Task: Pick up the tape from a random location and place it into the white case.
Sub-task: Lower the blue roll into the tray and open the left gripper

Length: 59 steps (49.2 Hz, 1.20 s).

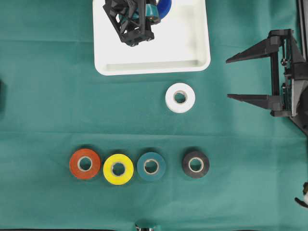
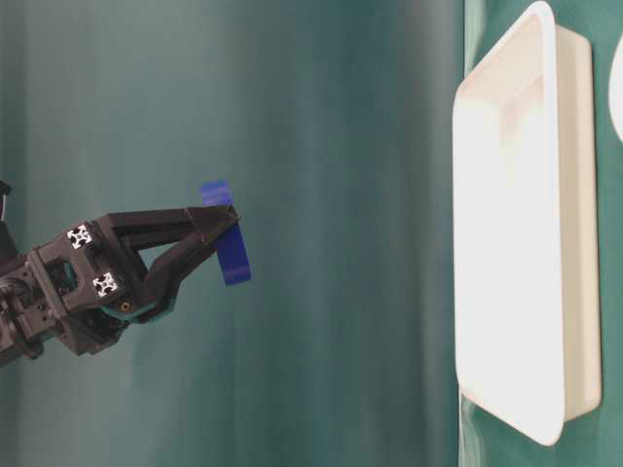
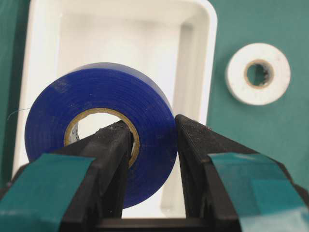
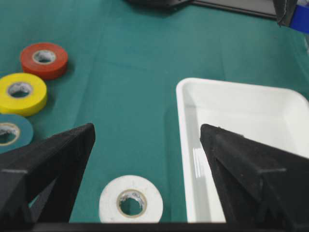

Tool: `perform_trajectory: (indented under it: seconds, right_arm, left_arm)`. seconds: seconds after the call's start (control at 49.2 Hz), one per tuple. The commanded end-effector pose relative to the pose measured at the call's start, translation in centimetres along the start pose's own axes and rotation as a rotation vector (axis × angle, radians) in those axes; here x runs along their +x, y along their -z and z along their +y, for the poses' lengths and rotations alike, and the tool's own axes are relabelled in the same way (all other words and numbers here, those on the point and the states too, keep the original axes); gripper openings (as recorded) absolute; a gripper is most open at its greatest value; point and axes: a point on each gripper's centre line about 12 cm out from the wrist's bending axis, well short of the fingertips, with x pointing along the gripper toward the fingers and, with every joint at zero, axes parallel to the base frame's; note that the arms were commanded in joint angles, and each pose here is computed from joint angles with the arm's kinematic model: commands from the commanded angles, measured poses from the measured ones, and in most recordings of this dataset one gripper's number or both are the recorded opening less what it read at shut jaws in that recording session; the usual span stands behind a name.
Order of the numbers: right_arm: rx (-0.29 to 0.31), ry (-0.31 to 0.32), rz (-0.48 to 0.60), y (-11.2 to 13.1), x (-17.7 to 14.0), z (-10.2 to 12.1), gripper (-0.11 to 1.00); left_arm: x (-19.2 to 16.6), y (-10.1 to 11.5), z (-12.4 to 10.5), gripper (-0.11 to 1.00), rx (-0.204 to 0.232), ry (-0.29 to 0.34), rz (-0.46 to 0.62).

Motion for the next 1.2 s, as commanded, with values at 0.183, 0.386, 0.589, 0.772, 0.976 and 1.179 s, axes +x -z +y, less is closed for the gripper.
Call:
perform_trajectory:
  seconds: [0.183, 0.386, 0.589, 0.772, 0.976, 1.179]
  right_arm:
    - [0.002, 0.002, -0.026, -1.1, 0.1, 0.0, 0.90]
    - [0.002, 0.000, -0.026, -1.1, 0.1, 0.0, 0.90]
    - [0.003, 0.000, -0.025, -1.0, 0.1, 0.0, 0.90]
    - [0.003, 0.001, -0.014, -0.8, 0.3, 0.0, 0.90]
    - [0.003, 0.000, -0.006, -0.7, 0.5, 0.0, 0.90]
    - [0.003, 0.001, -0.003, -0.6, 0.5, 0.0, 0.90]
  left_arm:
    - [-1.1, -0.4, 0.1, 0.24, 0.001, -0.005, -0.032]
    - [-0.6, -0.2, 0.1, 0.24, 0.001, -0.004, -0.021]
    - [0.6, 0.5, 0.3, 0.24, -0.001, -0.007, -0.009]
    - [2.5, 2.0, 0.7, 0.24, -0.015, -0.010, 0.002]
    - [6.6, 5.0, 1.7, 0.24, -0.039, -0.026, 0.001]
    - [10.1, 7.7, 2.7, 0.24, -0.062, -0.038, 0.027]
